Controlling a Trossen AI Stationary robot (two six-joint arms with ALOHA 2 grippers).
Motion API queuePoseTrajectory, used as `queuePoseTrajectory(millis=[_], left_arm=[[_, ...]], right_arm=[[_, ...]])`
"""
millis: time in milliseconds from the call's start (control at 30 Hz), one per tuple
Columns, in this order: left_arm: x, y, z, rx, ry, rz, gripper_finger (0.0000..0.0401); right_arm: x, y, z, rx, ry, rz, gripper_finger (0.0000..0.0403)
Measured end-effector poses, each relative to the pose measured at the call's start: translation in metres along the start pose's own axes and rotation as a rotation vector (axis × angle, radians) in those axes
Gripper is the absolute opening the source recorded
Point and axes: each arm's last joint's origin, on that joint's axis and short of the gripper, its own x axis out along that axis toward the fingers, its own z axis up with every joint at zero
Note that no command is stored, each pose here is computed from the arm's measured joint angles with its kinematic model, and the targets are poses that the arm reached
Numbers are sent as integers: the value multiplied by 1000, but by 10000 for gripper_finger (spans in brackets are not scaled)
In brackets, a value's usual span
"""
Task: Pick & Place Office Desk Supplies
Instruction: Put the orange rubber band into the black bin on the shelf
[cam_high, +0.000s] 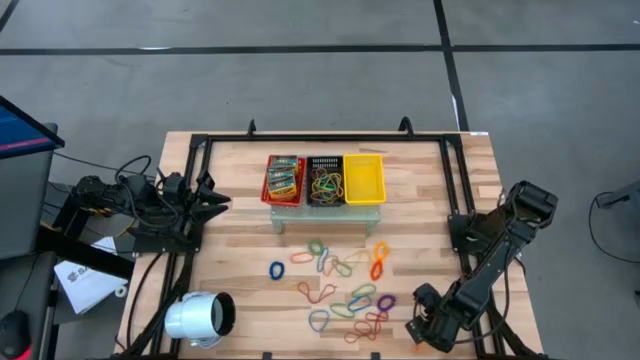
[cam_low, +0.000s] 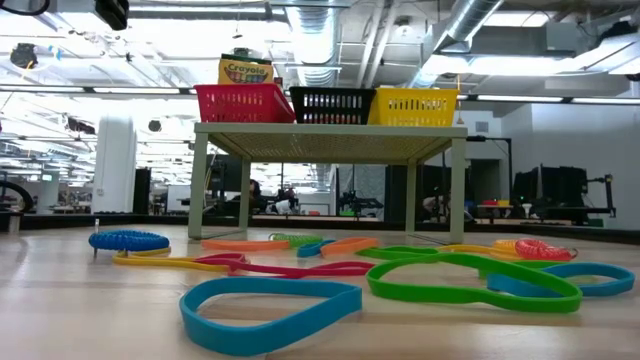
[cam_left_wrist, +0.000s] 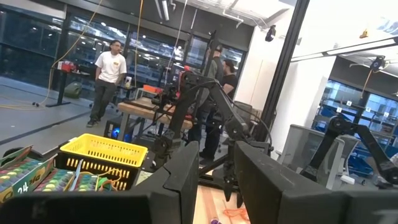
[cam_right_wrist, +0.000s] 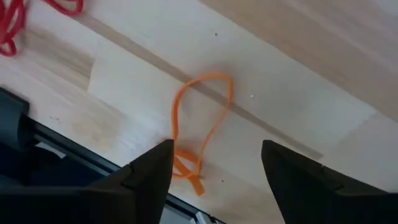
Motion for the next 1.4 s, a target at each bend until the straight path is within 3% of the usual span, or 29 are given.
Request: queuePoseTrajectory(millis=[233, 400, 533, 733, 933, 1100, 1400], left_arm=[[0, 0, 0, 0, 1, 0, 99], [0, 0, 0, 0, 2, 0, 99], [0, 0, 0, 0, -1, 0, 99], [0, 0, 0, 0, -1, 0, 99], [0, 0, 0, 0, -2, 0, 99], [0, 0, 0, 0, -3, 0, 99], [0, 0, 0, -1, -3, 0, 99]], right_arm=[[7, -1, 0, 0, 13, -7, 184], [34, 3, -3, 2, 66, -70, 158], [39, 7, -2, 43, 30, -155, 136], [30, 9, 1, 12, 14, -190, 17], [26, 14, 7, -32, -34, -175, 5], [2, 21, 24, -77, -146, -198, 3], [-91, 25, 75, -197, -349, -219, 1]])
